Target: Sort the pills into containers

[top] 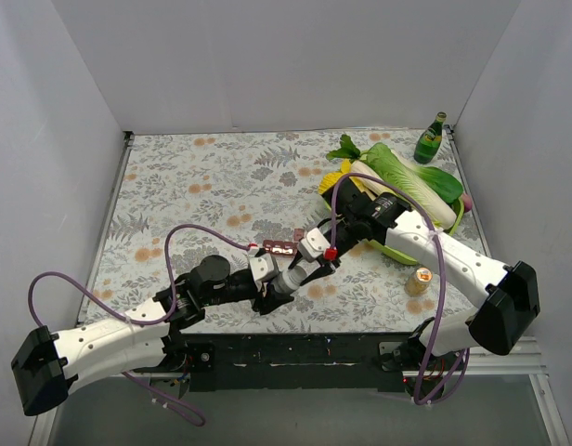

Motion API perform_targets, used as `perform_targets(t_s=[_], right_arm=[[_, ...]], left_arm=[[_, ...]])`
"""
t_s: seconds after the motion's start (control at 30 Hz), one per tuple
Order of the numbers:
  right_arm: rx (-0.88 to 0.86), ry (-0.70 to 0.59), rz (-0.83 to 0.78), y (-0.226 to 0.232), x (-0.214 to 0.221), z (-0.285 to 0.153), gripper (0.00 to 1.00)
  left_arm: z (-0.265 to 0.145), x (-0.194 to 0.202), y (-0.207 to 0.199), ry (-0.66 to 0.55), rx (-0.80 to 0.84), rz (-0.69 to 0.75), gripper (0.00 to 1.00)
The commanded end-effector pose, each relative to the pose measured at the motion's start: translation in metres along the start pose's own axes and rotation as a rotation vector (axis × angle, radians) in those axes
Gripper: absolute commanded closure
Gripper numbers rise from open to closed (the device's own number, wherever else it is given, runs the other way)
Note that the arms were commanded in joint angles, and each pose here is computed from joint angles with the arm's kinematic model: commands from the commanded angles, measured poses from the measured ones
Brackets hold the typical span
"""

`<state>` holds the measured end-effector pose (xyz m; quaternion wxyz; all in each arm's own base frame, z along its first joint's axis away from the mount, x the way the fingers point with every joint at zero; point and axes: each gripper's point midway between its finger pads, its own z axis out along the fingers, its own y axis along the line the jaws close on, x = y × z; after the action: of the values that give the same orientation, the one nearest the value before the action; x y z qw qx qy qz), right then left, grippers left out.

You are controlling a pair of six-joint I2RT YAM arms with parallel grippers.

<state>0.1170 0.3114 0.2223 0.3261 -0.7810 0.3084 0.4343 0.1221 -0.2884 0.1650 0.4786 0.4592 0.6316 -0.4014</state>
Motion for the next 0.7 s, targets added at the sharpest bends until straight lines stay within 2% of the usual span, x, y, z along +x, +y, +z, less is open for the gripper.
perform_targets(t_s=[0.0,0.13,0.33,0.47,0.57,0.67], right_arm=[[0.046,0.060,-0.112,-0.009,-0.002,-0.019,0.78],[0.011,0.117,-0.278,-0.003,0.012,-0.019,0.77],[-0.030,0.211,-0.401,-0.009,0.029,-0.012,0.77],[-0.002,0.187,-0.353,-0.017,0.018,-0.010,0.79],[0.074,0.178,-0.257,-0.024,0.012,-0.023,0.79],[0.256,0.223,-0.037,-0.035,0.039,-0.055,0.80]], left_arm=[[-0.008,0.008,-0.020,0.045,0.101,-0.006,1.00],[-0.006,0.003,-0.028,0.029,0.147,-0.018,1.00],[0.002,-0.001,-0.045,0.020,0.258,-0.057,1.00],[0.005,0.002,-0.041,0.051,0.246,-0.058,1.00],[0.000,0.010,-0.035,0.079,0.207,-0.046,1.00],[-0.010,0.016,-0.026,0.096,0.141,-0.023,1.00]])
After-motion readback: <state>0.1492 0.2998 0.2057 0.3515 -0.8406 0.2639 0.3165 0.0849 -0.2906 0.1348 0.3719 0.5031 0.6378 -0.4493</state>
